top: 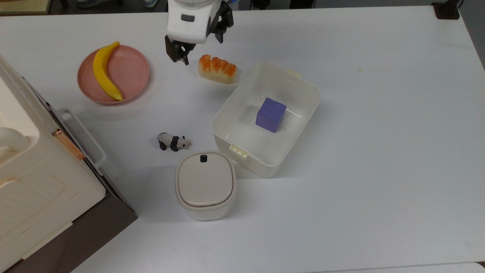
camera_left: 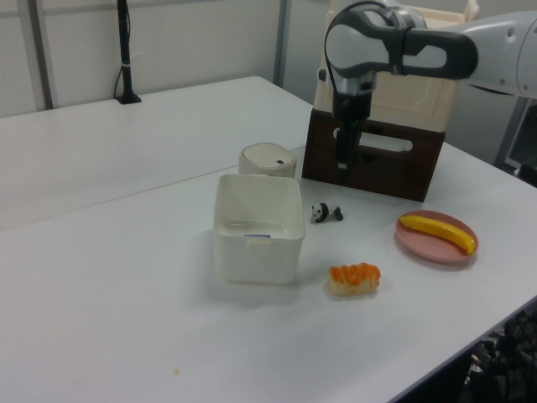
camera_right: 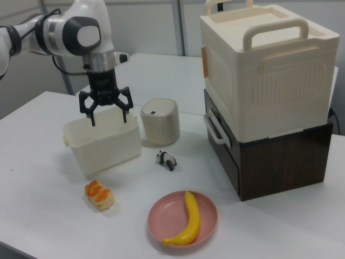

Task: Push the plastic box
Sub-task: 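Push the clear box across the table toward the white round container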

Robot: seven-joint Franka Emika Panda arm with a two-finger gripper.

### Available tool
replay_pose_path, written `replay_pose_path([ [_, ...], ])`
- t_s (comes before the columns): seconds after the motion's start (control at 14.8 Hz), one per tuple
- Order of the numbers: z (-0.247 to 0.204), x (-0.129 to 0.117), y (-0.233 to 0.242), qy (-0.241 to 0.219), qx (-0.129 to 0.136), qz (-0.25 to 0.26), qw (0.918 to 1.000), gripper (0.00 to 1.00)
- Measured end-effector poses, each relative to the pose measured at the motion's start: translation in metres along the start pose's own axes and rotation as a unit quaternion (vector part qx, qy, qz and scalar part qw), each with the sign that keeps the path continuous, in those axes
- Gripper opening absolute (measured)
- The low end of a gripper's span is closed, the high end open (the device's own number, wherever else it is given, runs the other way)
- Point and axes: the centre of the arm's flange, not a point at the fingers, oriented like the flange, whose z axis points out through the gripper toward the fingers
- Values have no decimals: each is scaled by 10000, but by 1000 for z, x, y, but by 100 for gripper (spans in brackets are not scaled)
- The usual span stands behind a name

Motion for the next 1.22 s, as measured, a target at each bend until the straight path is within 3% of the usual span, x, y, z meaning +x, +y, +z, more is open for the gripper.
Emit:
replay_pose_path([
  [0.2,22,4,-2,-213,25,-837,9963,100],
  [0.41,59,33,-11,-267,-315,-1252,9913,100],
  [0.74,107,81,-14,-56,-649,-1548,9858,100],
  [1.22,105,119,-52,99,-828,-1721,9816,100],
])
